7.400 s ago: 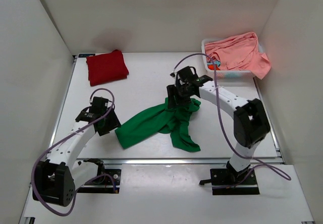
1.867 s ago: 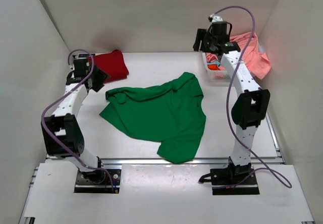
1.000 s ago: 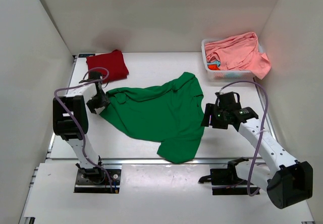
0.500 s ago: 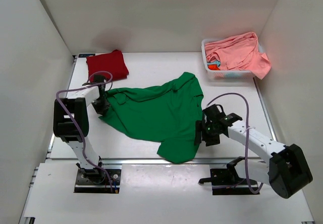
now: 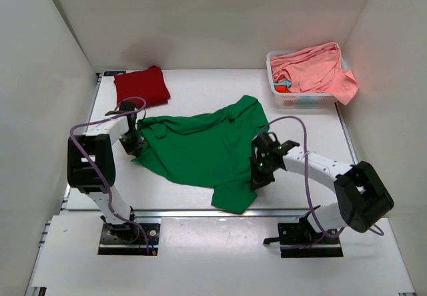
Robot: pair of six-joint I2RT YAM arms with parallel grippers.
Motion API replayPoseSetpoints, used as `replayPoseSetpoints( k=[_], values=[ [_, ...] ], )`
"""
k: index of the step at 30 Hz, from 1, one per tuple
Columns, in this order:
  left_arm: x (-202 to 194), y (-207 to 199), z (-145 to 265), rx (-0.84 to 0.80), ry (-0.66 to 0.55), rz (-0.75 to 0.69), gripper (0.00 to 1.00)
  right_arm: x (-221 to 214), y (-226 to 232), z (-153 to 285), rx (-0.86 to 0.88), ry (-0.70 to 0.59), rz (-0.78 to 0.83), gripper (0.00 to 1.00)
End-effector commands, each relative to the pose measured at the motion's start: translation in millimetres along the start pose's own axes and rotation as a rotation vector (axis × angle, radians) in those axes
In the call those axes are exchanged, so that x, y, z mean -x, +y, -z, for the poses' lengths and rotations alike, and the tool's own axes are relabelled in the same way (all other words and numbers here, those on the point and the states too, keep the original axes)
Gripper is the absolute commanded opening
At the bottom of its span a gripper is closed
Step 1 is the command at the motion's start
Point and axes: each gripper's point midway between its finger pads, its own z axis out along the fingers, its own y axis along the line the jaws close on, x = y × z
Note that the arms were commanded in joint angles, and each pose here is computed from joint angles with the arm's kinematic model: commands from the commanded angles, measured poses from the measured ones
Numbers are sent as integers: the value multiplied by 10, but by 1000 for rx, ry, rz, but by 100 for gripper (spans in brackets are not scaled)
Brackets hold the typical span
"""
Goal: Fold and stack the t-shirts
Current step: Flatten out the tshirt
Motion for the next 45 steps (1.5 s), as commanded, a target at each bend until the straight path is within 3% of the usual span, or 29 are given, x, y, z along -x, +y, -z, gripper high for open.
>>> replayPoseSetpoints(
  k=[1,3,8,9,11,12,14,15,17,18,20,25,27,30,37,38,42,43,45],
  values=[
    [169,34,380,-71,-49,39,0,678,125,467,56,-190,32,0],
    [263,-15,570,-116,-79,69,0,914,141,737,86,-240,45,1],
    [710,-224,1192,-258,-219,182,0,1735,346,1835,194,-518,123,0],
    [897,-301,1429,-310,-280,216,0,1849,348,1967,210,-552,131,0],
    [1257,-411,1939,-382,-426,273,0,2177,546,2651,222,-729,193,0],
    [1496,-450,2292,-439,-507,306,0,2270,517,2786,196,-762,189,0],
    [1873,-503,3003,-572,-619,350,0,2525,651,3453,188,-920,224,0],
    [1923,-541,2987,-590,-578,353,0,2548,750,3746,214,-985,230,0],
    [2119,-535,3444,-665,-633,365,0,2639,739,3988,259,-1038,223,0],
    [2100,-579,3465,-677,-616,350,0,2639,784,4116,264,-1071,229,0],
    [2144,-561,3735,-729,-665,361,0,2576,906,4325,247,-1139,289,0],
    [2128,-312,4619,-893,-868,414,0,2295,891,5257,203,-1457,325,0],
    [2120,-227,4727,-927,-860,437,0,2281,852,5345,212,-1467,317,0],
    [2095,-327,4527,-982,-749,460,0,2423,735,5257,217,-1430,305,0],
    [2179,-947,3392,-1000,-409,443,0,3124,611,4489,363,-1175,244,0],
    [2239,-1036,3262,-999,-371,429,0,3295,550,4213,390,-1096,221,0],
    [2574,-1216,3315,-1040,-406,415,0,3684,481,3907,396,-1036,220,0],
    [2661,-1228,3273,-1043,-414,419,0,3732,456,3923,398,-1046,216,0],
    [2812,-1196,3580,-1126,-467,427,0,3755,511,4193,404,-1133,264,0]
  ],
)
